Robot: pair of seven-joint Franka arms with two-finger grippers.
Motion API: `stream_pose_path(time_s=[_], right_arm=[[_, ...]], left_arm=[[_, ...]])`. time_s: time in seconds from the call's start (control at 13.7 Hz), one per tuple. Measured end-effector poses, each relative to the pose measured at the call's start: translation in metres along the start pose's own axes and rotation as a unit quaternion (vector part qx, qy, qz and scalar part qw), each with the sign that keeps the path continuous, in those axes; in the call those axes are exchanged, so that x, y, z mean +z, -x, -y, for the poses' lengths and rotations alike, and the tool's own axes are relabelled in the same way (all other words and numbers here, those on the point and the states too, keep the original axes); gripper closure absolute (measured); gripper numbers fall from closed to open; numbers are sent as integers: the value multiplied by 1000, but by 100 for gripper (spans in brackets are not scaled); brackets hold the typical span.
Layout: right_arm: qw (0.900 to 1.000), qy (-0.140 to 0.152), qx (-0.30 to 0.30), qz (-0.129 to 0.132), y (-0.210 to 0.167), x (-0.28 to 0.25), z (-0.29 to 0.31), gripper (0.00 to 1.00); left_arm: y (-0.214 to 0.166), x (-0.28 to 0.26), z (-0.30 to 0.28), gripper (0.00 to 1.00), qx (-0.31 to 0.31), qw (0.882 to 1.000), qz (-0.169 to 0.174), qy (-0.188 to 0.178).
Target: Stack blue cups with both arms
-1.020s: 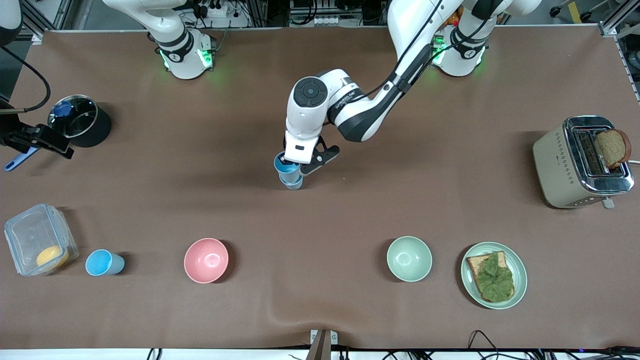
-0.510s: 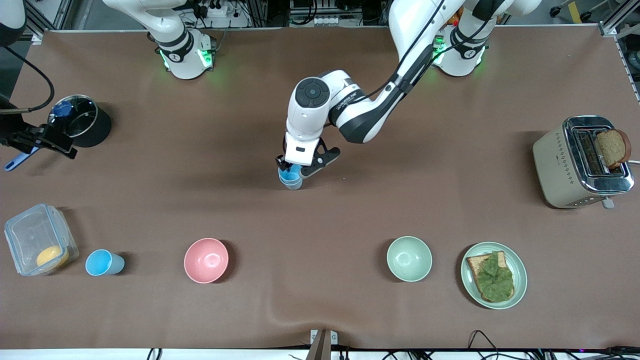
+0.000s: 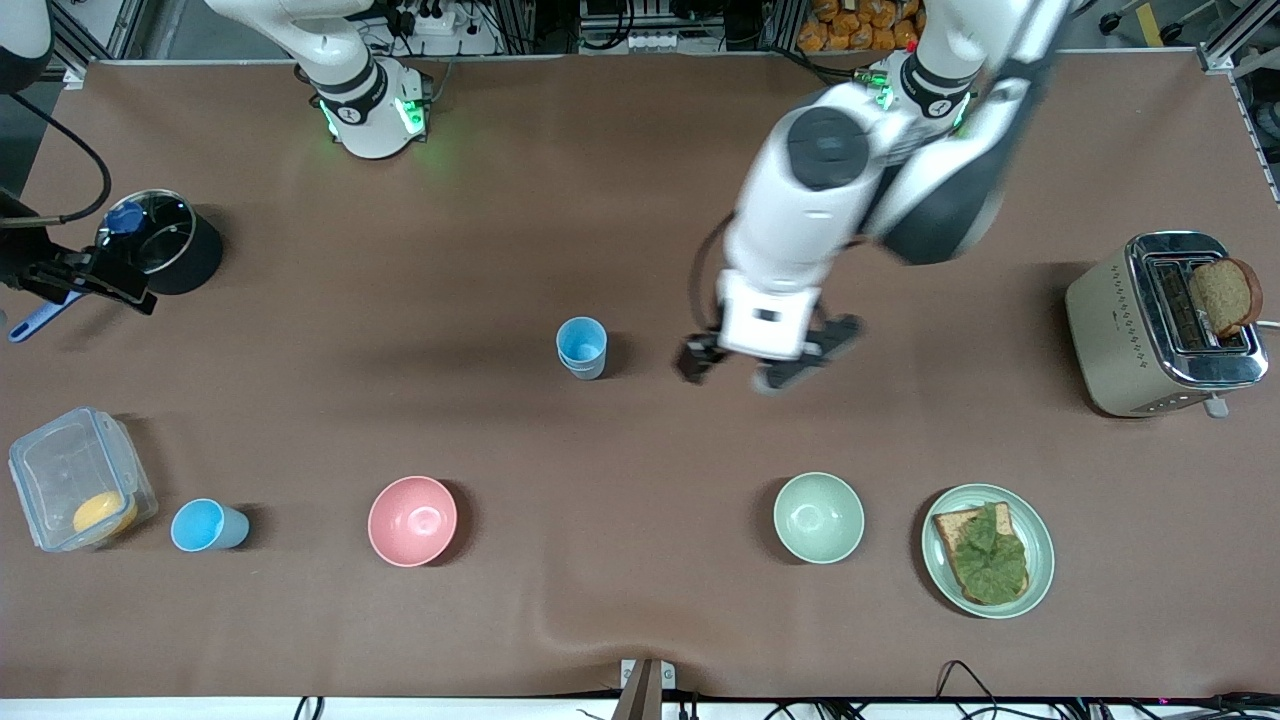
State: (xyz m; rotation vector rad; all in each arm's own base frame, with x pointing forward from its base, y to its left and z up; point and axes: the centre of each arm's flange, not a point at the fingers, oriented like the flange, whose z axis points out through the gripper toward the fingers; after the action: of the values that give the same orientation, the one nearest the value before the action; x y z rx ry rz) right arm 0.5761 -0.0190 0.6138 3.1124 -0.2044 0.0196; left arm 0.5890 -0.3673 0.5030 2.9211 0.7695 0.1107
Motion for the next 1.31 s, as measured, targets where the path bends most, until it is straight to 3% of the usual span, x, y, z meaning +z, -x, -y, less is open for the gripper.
stream_pose_path(time_s=[0.15,0.51,0.8,1.31], right_arm=[[1000,0,0,1,0,0,0,0],[1000,0,0,2,0,1,0,0],[1000,0,0,1,0,1,0,0],[1000,0,-1,0,0,1,1,0]], left_arm=[[-42,-22,42,0,62,998,6,-27],[-129,-60,154,0,174,983,7,-51],[-143,-84,205,0,198,978,1,-61],[-142,-128,229,0,211,975,-24,-59]])
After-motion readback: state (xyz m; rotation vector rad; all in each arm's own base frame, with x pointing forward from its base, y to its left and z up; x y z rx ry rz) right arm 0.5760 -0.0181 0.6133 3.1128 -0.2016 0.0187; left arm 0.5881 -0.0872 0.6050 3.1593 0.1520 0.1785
